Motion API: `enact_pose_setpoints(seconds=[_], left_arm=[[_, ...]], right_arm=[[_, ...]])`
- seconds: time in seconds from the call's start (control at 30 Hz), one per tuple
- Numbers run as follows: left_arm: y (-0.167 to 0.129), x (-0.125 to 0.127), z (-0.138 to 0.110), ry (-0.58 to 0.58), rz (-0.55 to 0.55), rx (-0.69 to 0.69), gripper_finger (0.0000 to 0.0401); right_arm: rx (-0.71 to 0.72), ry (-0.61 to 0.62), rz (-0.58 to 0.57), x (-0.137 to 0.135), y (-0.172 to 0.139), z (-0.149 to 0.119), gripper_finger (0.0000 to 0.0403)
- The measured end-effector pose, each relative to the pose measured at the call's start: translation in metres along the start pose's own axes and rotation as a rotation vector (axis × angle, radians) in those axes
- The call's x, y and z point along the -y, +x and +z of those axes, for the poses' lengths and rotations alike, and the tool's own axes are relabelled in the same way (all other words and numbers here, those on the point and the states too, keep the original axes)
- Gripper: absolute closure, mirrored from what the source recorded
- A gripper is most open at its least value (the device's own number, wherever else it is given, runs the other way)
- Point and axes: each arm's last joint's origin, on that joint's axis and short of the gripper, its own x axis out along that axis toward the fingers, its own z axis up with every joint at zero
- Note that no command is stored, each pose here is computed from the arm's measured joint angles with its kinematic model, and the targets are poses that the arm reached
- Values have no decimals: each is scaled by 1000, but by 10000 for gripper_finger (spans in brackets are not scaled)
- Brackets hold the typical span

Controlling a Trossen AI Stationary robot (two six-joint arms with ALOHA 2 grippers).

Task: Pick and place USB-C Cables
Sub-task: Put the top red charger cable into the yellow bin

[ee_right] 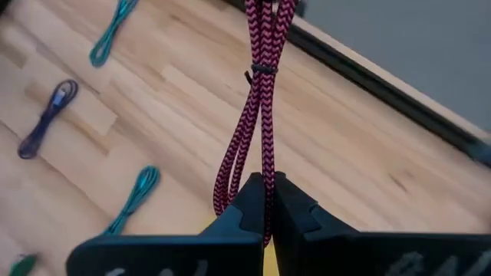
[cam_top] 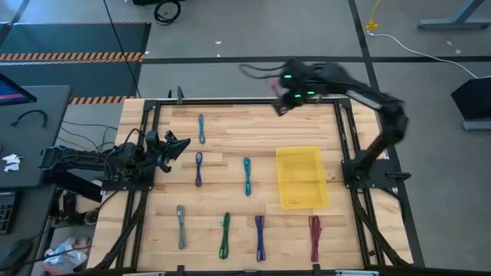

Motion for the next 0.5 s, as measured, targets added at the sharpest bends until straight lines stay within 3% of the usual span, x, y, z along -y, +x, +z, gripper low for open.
enact_pose_setpoints(seconds=[0.2,0.27,0.37,0.5], left_arm=[[0,0,0,-1,0,0,381],[0,0,0,-1,0,0,381],[0,0,0,-10,0,0,381],[0,0,0,-28,0,0,381]], right_arm=[[13,193,-92,16,-72,-59,396],[52,256,-54,15,-85,-73,396],[68,322,-20,10,-94,-92,396],[24,374,-52,-4,-78,-113,396]])
